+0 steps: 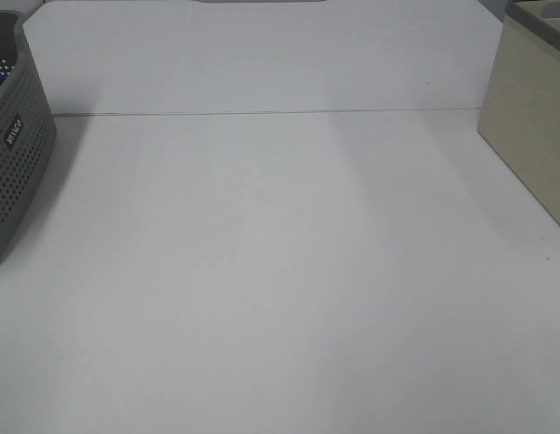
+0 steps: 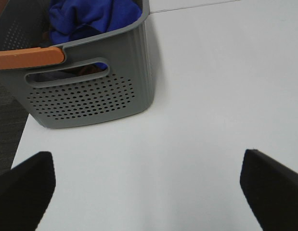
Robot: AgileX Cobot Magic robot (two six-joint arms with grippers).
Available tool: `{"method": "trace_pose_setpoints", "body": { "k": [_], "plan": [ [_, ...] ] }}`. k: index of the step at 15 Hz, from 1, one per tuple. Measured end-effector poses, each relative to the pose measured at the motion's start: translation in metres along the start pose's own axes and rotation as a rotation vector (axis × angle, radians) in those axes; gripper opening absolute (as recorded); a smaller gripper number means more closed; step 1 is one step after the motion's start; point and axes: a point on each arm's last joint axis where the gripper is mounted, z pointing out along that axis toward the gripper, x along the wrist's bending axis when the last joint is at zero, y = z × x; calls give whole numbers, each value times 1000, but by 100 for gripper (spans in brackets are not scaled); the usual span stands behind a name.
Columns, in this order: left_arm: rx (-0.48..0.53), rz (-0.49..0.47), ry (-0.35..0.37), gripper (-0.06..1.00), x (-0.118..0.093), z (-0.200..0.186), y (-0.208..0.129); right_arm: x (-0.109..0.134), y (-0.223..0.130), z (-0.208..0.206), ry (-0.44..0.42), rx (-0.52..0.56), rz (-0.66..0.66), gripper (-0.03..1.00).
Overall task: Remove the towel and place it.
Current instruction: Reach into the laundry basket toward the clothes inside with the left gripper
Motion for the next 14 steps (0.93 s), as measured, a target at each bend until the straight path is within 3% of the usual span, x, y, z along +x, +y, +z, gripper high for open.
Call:
{"method": "trace_pose_setpoints", "body": {
  "k": [14],
  "plan": [
    [-3, 26, -24, 99, 0, 0, 0, 0, 0, 0, 0, 0, 0, 89]
  ]
}}
